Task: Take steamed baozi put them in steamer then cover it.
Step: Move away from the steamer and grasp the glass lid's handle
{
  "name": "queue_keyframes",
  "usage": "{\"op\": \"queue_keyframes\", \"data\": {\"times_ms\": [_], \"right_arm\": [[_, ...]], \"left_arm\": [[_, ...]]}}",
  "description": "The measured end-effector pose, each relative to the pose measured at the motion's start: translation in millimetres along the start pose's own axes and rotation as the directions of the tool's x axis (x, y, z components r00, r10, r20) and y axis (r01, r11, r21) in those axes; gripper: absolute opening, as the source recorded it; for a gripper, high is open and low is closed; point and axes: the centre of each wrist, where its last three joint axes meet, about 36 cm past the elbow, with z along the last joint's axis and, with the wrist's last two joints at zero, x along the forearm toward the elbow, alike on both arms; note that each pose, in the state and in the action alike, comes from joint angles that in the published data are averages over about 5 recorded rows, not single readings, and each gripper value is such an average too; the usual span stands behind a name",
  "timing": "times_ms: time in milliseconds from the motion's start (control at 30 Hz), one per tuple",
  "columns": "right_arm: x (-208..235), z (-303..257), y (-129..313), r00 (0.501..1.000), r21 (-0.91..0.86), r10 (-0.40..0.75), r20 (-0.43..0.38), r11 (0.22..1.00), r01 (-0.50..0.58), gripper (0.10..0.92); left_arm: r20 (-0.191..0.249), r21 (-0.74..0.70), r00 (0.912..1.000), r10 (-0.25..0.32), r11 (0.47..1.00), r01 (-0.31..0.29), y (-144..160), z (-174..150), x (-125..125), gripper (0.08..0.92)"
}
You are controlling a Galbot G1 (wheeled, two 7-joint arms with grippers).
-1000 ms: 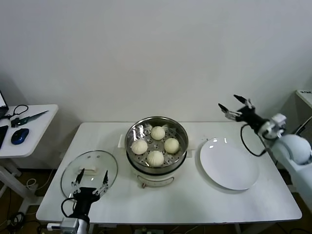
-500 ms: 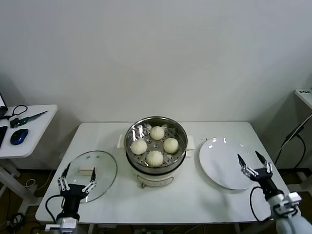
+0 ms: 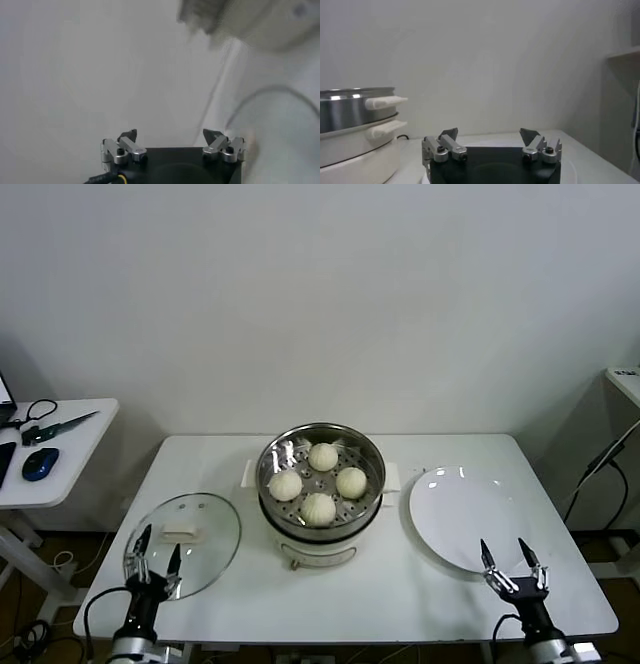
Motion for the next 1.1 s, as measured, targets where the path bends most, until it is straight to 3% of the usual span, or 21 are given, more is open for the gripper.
{"op": "queue_keyframes", "data": {"times_ms": [433,933,1100], "right_arm": [[18,11,19,0.999,-0.026,0.038,0.009,0.999,-0.038,0.823],[31,17,28,0.997,-0.04,0.069,0.014,0.997,-0.069,0.823],[32,19,30,0.997,-0.044,0.074,0.015,0.996,-0.073,0.823]], "left_arm": [[0.003,-0.231,1.0,0.006,0.973,-0.005,-40,30,-30,0.823],[0.004,-0.316,1.0,-0.003,0.949,0.004,-48,38,-76,0.822],[0.001,-0.323,1.0,0.004,0.947,-0.003,-51,36,-83,0.751]]}}
